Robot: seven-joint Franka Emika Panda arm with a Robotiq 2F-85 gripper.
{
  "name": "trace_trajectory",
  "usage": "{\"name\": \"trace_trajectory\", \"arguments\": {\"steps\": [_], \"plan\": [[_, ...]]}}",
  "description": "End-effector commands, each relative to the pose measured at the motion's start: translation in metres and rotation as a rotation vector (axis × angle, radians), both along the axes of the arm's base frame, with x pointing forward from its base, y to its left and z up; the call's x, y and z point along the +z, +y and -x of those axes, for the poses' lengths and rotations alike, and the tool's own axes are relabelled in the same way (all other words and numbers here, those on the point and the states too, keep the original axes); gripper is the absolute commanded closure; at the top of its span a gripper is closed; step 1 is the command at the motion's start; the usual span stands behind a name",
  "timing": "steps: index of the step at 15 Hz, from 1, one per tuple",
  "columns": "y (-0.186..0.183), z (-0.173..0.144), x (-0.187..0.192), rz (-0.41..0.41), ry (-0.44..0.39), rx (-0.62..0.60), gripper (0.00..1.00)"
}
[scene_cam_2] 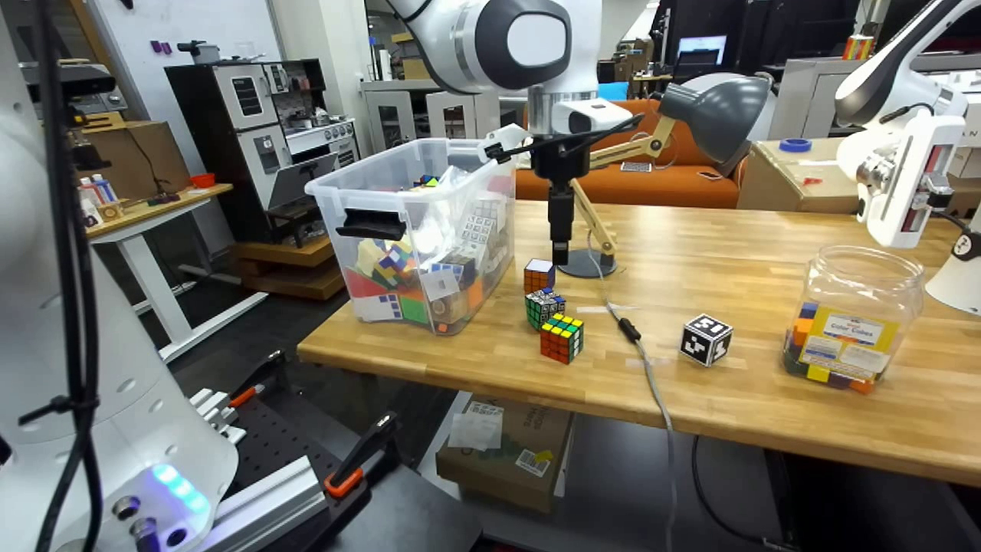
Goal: Put the rubik's cube inside the storage box
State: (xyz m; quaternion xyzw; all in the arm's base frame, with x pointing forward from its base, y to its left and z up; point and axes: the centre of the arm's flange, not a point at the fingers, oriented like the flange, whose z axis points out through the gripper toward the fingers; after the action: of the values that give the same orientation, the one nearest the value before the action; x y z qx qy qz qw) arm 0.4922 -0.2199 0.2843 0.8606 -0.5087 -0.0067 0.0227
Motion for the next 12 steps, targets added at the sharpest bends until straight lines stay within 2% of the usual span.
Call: {"name": "trace_trajectory", "arguments": {"steps": [1, 4, 12], "plan": [[0.001, -0.004, -0.005, -0.026, -0.001, -0.003, 0.0], [-0.002, -0.021, -0.02, -0.108, 0.003, -0.092, 0.0], [-0.041, -0.049, -0.106, -0.224, 0.182, -0.444, 0.0]]}}
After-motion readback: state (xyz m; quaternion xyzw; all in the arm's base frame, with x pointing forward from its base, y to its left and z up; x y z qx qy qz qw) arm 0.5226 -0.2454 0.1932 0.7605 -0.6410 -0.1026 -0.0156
